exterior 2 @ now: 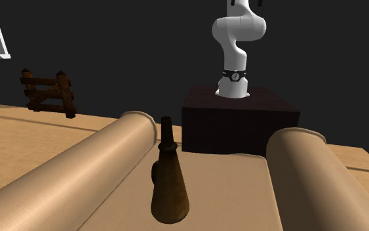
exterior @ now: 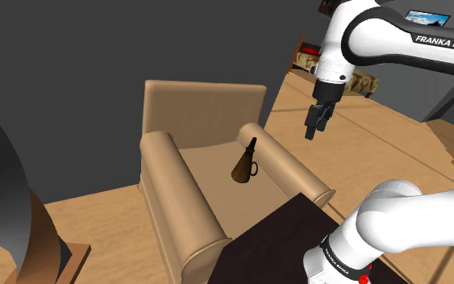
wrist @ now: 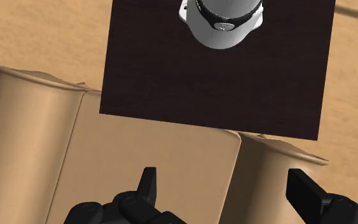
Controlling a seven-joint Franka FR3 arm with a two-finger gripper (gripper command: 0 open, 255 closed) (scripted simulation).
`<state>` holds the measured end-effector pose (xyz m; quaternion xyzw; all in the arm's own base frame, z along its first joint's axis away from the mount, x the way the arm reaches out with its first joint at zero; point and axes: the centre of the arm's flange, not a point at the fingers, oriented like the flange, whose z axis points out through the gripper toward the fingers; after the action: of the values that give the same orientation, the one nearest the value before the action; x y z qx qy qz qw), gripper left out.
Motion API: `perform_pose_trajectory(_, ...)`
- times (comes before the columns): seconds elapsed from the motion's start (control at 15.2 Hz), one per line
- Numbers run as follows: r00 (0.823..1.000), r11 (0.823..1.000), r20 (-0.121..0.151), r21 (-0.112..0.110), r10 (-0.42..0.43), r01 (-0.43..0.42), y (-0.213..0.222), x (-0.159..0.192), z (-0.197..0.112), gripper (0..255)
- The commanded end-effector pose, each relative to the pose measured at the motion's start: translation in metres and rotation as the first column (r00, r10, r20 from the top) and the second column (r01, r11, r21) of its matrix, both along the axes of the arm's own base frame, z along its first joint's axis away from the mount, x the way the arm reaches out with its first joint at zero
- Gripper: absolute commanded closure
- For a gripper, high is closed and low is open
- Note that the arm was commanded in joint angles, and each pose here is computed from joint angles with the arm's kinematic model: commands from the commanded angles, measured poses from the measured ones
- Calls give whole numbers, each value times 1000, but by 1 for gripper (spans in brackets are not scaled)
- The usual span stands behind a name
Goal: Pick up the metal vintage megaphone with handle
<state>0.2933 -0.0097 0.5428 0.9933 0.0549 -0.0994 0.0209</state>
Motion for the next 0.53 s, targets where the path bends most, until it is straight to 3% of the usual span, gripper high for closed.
perform_pose_trajectory(0.0,1000,1000,0,0,0,0,0,0,0,0)
perform_pose_trajectory(0.46,1000,1000,-11,-9,15,-15,-35,62,-60,0)
